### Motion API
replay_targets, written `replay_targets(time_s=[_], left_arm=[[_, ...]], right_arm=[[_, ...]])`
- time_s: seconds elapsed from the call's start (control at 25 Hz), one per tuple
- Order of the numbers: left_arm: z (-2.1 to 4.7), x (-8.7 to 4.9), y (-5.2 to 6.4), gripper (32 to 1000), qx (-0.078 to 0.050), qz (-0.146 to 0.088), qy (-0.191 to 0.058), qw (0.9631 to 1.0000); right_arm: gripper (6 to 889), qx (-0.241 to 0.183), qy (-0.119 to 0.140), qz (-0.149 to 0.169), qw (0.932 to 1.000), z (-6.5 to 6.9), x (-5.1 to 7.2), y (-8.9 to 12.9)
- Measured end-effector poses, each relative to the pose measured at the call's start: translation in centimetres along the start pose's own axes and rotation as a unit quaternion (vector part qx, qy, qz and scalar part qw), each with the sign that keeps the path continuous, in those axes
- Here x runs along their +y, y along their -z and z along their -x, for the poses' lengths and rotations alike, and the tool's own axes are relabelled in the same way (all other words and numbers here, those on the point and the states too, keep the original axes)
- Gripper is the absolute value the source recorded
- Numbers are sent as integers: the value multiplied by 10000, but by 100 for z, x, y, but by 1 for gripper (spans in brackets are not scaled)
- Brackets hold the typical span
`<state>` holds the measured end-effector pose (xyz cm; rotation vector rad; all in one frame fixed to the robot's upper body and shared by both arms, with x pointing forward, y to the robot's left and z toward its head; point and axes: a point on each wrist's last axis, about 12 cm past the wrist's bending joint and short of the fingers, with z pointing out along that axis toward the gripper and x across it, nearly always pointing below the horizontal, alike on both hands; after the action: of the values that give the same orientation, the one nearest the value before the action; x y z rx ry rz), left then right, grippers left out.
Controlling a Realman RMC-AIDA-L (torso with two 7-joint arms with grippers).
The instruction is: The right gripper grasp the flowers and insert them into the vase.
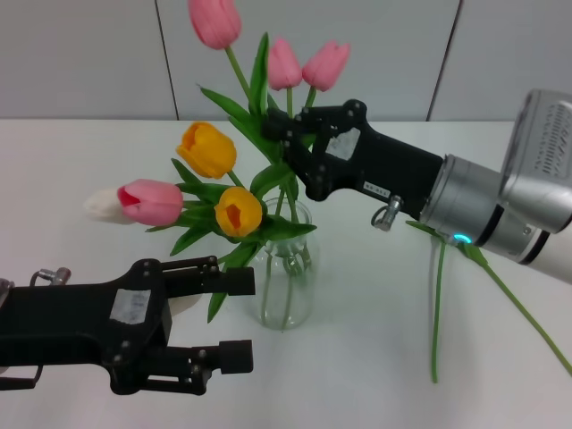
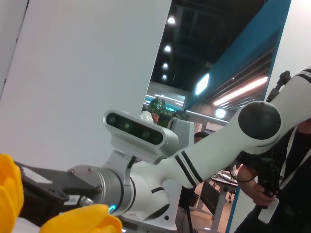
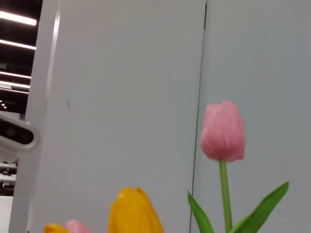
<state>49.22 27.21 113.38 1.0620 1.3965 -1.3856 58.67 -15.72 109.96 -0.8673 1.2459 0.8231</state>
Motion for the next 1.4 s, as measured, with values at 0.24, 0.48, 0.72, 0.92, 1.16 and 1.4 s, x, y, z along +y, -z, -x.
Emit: replay_targets(time_s=[0.24,0.48,0.72,0.92,1.16,1.4], left_arm=[[0,0,0,839,0,1,1,10000],[-3,-2,4,839,1,6,4,10000],[-3,-3,7,839,3,8,4,10000],[-3,-3,9,839,5,11,5,10000],[-21,-18,29,839,3,41,32,10000],[-27,-23,41,839,8,57,41,10000]], right_arm=[[49,128,-51,-9,9999,-79,45,108],[61,150,-72,-68,9998,-116,63,199],[74,165,-55,-67,9998,-126,68,230],[180,46,40,-41,10000,-118,93,300],[383,-12,55,-112,9999,-123,96,392],[470,-104,69,-173,9998,-115,94,550]])
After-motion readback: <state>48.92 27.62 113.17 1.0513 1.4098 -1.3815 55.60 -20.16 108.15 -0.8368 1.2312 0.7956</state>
